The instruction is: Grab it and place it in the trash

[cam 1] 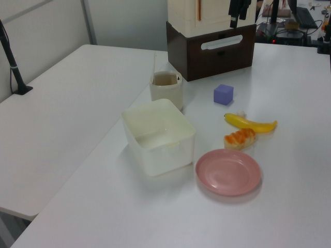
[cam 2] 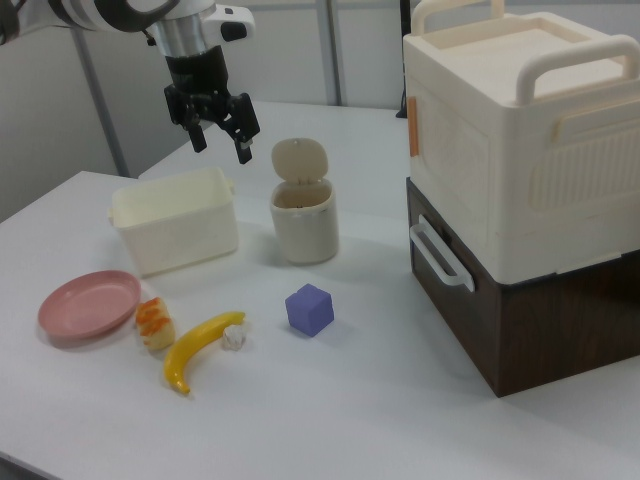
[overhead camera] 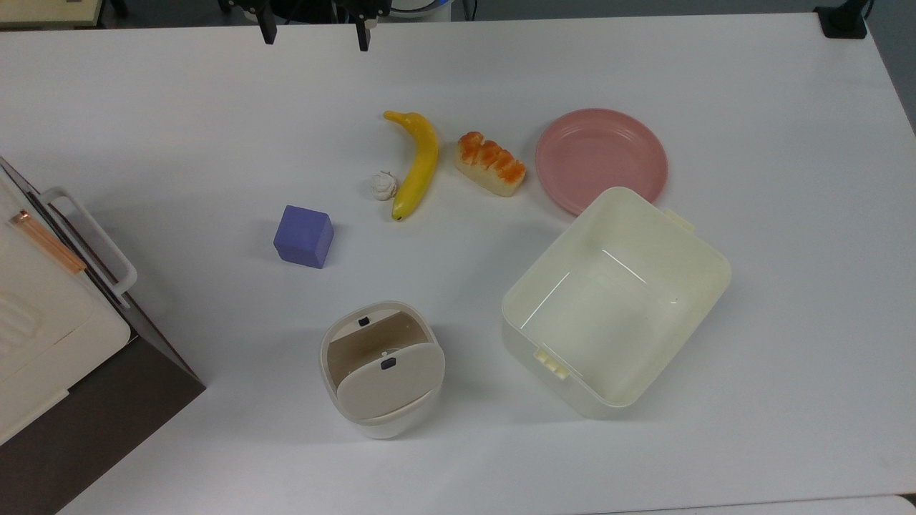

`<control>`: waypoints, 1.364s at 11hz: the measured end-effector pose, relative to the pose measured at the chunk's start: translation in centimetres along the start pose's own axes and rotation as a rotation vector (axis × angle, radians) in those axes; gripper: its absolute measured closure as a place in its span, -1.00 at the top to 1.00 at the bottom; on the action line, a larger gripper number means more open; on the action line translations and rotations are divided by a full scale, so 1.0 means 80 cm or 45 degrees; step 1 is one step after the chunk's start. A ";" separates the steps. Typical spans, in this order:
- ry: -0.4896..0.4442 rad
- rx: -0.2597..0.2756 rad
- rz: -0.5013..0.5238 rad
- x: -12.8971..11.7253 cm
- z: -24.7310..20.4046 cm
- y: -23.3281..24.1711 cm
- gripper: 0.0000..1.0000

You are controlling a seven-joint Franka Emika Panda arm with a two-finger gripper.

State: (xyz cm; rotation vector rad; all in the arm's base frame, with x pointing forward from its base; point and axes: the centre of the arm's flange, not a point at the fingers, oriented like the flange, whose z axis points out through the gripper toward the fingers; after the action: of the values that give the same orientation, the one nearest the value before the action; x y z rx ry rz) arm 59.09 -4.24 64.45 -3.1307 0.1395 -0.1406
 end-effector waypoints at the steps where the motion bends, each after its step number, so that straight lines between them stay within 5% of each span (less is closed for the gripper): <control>1: -0.002 0.000 0.000 0.000 0.001 0.000 1.00; 11: -0.057 0.016 -0.011 -0.010 0.023 -0.005 1.00; 12: -0.085 -0.027 -0.022 -0.012 0.036 -0.013 0.95; 14: -0.143 -0.260 -0.009 -0.021 0.098 -0.065 0.96; 15: -0.137 -0.313 0.015 -0.026 0.141 -0.092 1.00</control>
State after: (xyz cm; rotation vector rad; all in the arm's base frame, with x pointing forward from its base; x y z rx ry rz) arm 58.67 3.31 53.09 -3.3716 0.1883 0.0492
